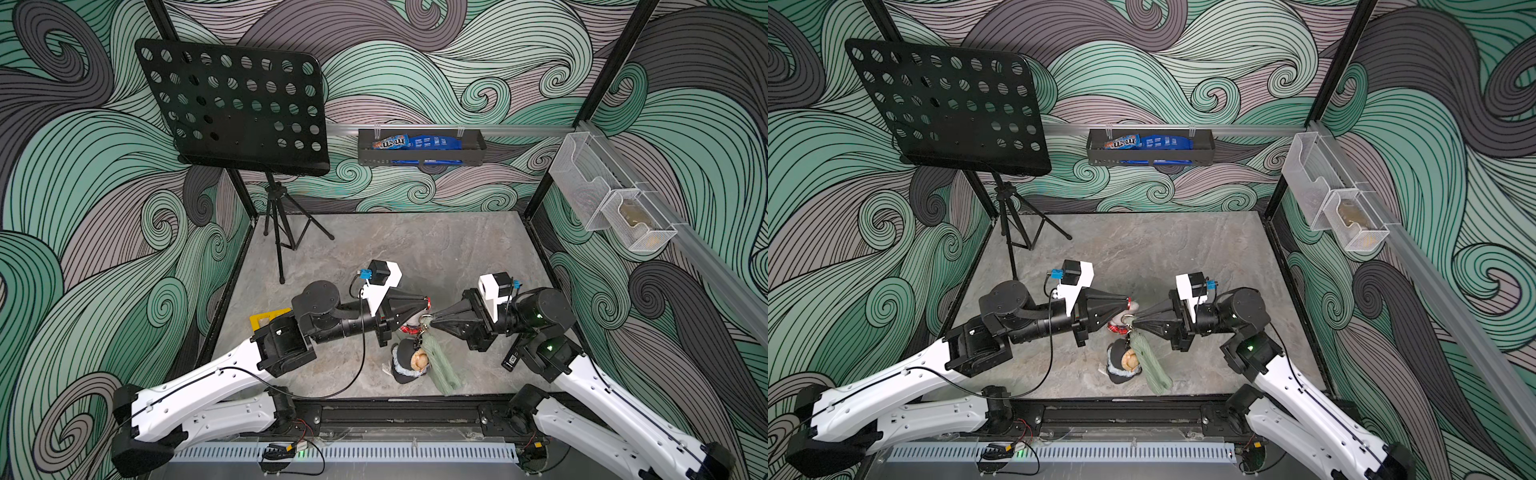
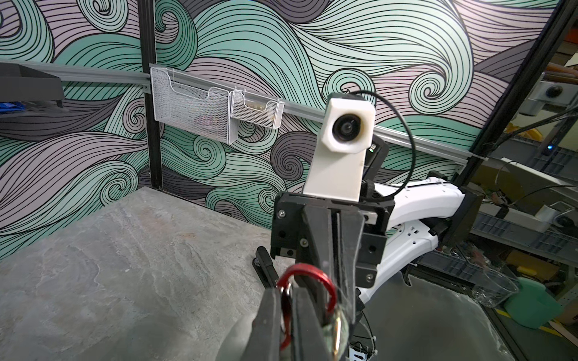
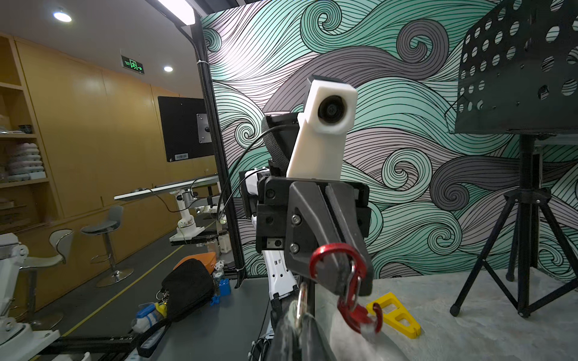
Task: Remove the decoration from the bag
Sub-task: Remove the decoration item from the bag, then place the decoration item at the center of the board, then adjust the bag.
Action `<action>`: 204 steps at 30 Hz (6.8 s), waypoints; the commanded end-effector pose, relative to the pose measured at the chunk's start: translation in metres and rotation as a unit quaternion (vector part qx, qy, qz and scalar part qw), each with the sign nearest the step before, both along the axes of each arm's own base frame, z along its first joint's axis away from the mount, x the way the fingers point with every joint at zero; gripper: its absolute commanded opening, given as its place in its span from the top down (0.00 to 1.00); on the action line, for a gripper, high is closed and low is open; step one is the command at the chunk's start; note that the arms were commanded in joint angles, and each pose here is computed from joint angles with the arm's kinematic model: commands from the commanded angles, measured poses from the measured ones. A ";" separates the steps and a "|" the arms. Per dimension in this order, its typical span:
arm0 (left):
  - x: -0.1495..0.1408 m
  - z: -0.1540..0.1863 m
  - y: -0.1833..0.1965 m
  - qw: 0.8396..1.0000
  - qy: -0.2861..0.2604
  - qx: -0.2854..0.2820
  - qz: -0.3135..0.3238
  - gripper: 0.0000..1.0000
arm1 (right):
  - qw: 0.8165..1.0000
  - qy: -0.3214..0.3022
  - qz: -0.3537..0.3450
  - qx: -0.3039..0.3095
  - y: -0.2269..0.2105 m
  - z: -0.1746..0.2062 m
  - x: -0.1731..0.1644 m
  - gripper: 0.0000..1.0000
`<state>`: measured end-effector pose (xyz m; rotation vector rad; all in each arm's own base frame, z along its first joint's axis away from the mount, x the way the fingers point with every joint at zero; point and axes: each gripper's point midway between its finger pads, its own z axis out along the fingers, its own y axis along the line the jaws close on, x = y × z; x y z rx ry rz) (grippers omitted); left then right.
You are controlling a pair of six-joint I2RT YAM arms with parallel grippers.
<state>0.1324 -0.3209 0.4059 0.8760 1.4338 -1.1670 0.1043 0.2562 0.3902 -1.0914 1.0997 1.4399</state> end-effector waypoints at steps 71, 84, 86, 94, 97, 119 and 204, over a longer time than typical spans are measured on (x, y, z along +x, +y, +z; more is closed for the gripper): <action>0.168 -0.332 0.182 0.721 0.391 0.337 0.462 0.79 | 0.993 -0.024 -0.117 -0.009 -0.031 0.005 0.033 1.00; 0.165 -0.309 0.180 0.743 0.381 0.314 0.452 0.79 | 0.992 -0.018 -0.124 -0.009 -0.032 0.004 0.037 1.00; 0.161 -0.303 0.171 0.760 0.384 0.299 0.430 0.79 | 0.992 -0.016 -0.126 -0.008 -0.032 0.004 0.037 1.00; 0.134 -0.199 0.116 0.900 0.298 0.158 0.277 0.71 | 0.989 0.014 -0.145 0.005 -0.034 0.014 0.048 1.00; 0.109 -0.145 0.101 0.943 0.226 0.109 0.218 0.69 | 0.988 0.025 -0.154 0.018 -0.036 0.019 0.051 1.00; 0.001 -0.025 0.000 0.999 -0.018 0.026 -0.024 0.64 | 0.989 0.053 -0.119 0.071 -0.029 0.032 0.045 1.00; 0.017 -0.029 0.024 0.993 -0.022 0.111 0.027 1.00 | 0.992 -0.055 -0.111 -0.012 -0.022 -0.013 0.027 0.59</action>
